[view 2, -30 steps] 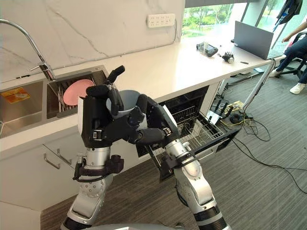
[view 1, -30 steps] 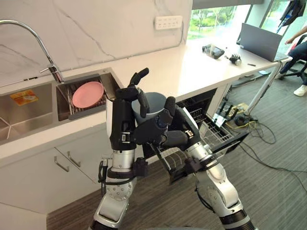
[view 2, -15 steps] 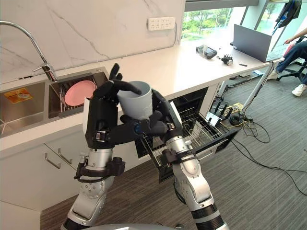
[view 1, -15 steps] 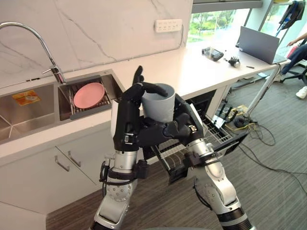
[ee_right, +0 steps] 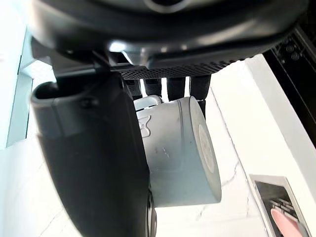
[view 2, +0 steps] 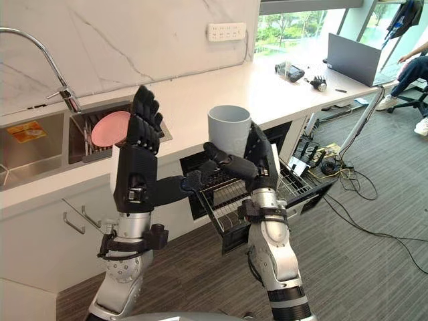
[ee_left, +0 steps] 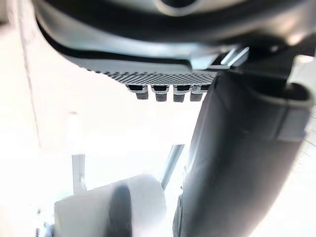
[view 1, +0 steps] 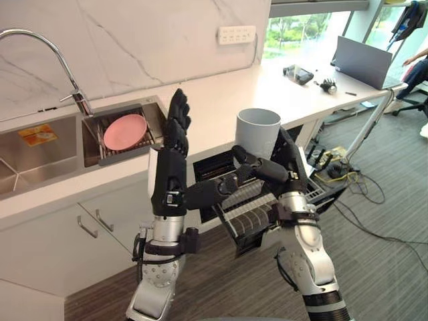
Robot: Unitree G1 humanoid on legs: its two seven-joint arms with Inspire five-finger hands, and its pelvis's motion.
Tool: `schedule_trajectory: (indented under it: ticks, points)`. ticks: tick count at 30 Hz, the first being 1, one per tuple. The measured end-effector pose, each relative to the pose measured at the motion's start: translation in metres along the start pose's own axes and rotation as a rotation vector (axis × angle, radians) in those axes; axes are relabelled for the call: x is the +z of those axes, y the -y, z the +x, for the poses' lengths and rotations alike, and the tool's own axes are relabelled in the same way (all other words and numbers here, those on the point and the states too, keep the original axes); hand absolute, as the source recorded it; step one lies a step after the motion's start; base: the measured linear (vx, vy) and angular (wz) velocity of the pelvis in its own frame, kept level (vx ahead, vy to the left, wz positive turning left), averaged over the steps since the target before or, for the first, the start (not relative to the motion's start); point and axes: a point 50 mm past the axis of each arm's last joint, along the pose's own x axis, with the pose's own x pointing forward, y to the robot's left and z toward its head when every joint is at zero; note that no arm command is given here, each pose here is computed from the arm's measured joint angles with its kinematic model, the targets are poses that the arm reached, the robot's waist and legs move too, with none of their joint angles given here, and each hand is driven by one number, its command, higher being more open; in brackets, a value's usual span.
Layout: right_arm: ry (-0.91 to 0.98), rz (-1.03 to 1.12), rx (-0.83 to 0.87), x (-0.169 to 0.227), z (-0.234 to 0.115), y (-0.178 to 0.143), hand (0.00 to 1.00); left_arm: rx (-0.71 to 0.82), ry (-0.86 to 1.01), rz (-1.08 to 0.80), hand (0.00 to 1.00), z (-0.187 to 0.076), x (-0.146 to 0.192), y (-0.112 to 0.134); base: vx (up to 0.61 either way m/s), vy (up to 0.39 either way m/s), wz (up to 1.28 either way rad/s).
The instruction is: Walk over to the sink, pick up the cup, carry it to the dishwasher, place the cup inside the dishwasher, then close the dishwasher door
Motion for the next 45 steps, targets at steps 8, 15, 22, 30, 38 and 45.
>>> schedule_trajectory:
  ticks: [8, 15, 22, 30, 38, 45]
  points:
    - [0.089, -0.224, -0.166, 0.028, 0.022, 0.060, 0.00, -0.311, -0.296, 0.216, 1.00, -0.031, -0.043, -0.005, -0.08, 0.005, 0.18]
    - [-0.157, -0.386, -0.219, -0.011, 0.024, 0.092, 0.00, -0.235, -0.925, 0.197, 1.00, -0.116, -0.114, -0.035, 0.04, -0.008, 0.17]
    - [-0.531, -0.547, -0.144, -0.072, 0.006, 0.111, 0.00, 0.018, -1.278, 0.163, 1.00, -0.192, -0.135, -0.084, -0.03, 0.033, 0.25]
    - [-0.785, -0.605, -0.189, -0.101, -0.012, 0.139, 0.00, 0.226, -1.514, 0.157, 1.00, -0.257, -0.125, -0.110, -0.06, -0.006, 0.31]
    - [-0.701, -0.612, -0.390, -0.061, 0.053, 0.153, 0.00, 0.226, -1.432, 0.149, 1.00, -0.231, -0.134, -0.117, -0.05, 0.006, 0.28]
    - [-0.584, -0.529, -0.482, -0.035, 0.083, 0.146, 0.00, 0.241, -1.401, 0.150, 1.00, -0.223, -0.137, -0.119, 0.03, -0.016, 0.15]
